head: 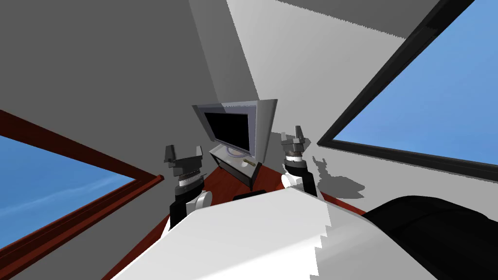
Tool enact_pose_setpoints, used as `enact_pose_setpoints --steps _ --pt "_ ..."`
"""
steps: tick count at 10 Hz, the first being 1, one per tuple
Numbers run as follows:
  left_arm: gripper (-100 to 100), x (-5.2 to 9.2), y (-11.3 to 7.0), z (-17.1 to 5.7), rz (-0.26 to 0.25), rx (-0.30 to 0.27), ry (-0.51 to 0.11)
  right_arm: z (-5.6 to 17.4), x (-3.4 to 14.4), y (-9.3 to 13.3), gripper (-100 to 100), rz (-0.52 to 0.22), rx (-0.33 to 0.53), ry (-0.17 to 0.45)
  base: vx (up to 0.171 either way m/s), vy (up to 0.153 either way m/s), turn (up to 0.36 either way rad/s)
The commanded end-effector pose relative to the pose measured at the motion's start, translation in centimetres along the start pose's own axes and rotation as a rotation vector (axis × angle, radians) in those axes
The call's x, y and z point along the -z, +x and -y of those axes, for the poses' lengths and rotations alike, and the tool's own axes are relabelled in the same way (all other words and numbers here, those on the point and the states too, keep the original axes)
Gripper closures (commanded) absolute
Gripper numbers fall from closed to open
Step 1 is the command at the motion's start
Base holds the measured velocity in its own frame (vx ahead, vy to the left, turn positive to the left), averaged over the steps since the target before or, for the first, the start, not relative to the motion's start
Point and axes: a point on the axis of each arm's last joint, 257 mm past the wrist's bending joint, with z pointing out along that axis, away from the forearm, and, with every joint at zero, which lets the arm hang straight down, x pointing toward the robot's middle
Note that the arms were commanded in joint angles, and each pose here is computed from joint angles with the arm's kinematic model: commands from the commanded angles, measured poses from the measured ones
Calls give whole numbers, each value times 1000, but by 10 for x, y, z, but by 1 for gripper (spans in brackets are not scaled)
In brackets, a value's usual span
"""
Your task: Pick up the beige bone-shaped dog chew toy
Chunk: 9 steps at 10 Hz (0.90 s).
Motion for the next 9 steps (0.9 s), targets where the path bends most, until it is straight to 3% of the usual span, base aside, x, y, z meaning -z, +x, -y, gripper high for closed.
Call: enact_pose_setpoints --steps 1,5,9 --pt "0 0 0 0 0 0 0 14 9 3 -100 -51 74 44 -17 41 68" --pt "0 0 0 0 0 0 0 62 45 -2 -100 -155 288 183 -41 106 97" --pt "0 0 0 0 0 0 0 124 110 -29 -100 -276 562 386 -17 150 149"
